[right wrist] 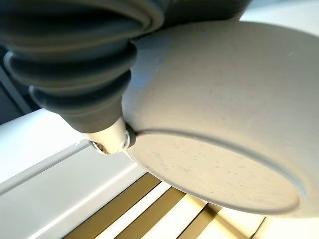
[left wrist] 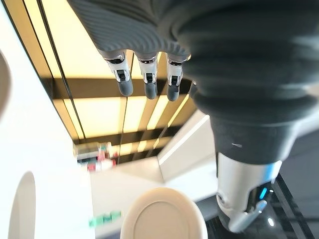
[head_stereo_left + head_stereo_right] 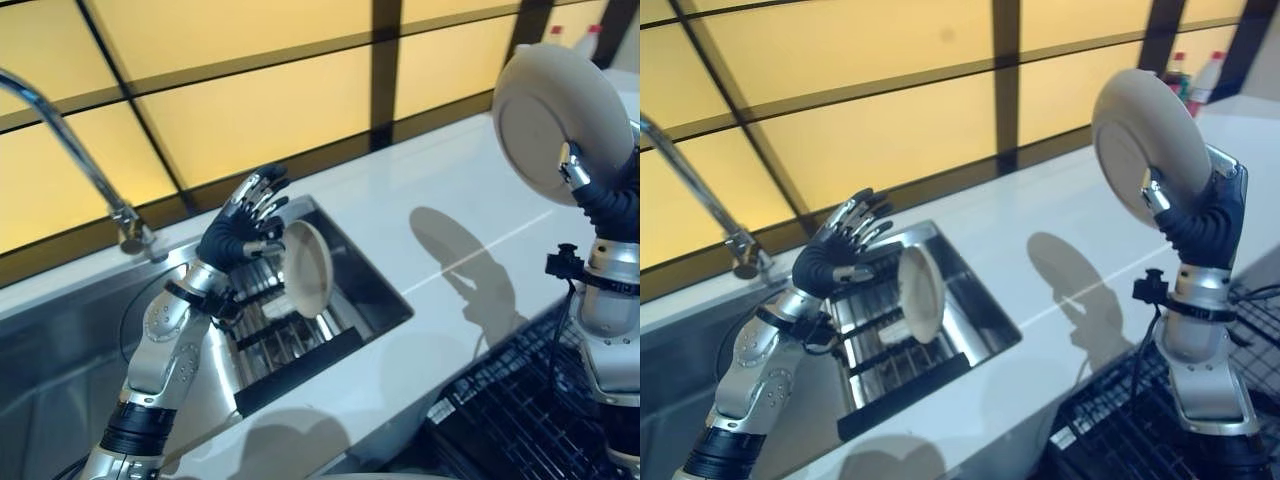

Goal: Pick up plates and place into dishwasher.

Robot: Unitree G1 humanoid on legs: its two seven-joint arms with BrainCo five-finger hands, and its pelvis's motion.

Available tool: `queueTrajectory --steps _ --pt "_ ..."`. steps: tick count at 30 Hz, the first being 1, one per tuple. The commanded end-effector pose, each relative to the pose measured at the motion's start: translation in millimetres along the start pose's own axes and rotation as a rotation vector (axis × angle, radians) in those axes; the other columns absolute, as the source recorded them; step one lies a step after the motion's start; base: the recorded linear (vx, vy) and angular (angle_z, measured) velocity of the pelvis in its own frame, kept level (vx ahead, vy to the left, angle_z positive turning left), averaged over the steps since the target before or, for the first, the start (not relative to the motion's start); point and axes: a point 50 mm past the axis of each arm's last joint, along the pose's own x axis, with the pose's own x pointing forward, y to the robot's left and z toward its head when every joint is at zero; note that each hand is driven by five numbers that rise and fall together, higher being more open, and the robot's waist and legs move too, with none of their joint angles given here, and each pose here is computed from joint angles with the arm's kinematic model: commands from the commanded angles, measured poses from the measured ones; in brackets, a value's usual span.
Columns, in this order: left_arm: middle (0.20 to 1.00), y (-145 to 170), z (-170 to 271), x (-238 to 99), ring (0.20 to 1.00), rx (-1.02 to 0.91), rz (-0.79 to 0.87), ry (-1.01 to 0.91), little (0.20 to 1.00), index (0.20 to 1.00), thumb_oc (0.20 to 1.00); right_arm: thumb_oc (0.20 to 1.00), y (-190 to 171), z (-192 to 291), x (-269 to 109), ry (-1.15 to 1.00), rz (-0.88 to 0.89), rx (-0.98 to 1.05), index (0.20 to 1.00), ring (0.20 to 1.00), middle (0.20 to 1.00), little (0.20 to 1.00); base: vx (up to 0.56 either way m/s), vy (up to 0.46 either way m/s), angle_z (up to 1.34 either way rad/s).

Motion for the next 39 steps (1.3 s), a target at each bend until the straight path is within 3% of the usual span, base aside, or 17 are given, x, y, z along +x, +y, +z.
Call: queueTrajectory --steps 1,9,21,39 --pt "1.0 21 8 -1 1.0 0.05 0.058 -0.025 1.0 1.0 1.0 0.2 -21 6 5 -0.043 -0.028 -0.025 0.2 0.2 0.2 0.2 0.05 -0.086 -0.54" --pt "1.0 34 1 -26 1.0 0.09 0.202 0.014 1.0 1.0 1.0 0.2 -17 -7 -5 0.056 0.069 0.018 0.2 0.2 0.2 0.2 0.05 -0.061 -0.79" --pt "1.0 49 0 -55 1.0 0.141 0.278 0.078 1.0 1.0 1.0 0.2 -13 -34 -37 0.251 0.206 0.011 0.2 0.2 0.2 0.2 -0.09 0.058 -0.52" --pt "1.0 33 -19 -78 1.0 0.089 0.222 0.172 1.0 1.0 1.0 0.2 21 -68 -84 0.536 0.501 0.08 0.2 0.2 0.2 0.2 0.09 -0.01 0.1"
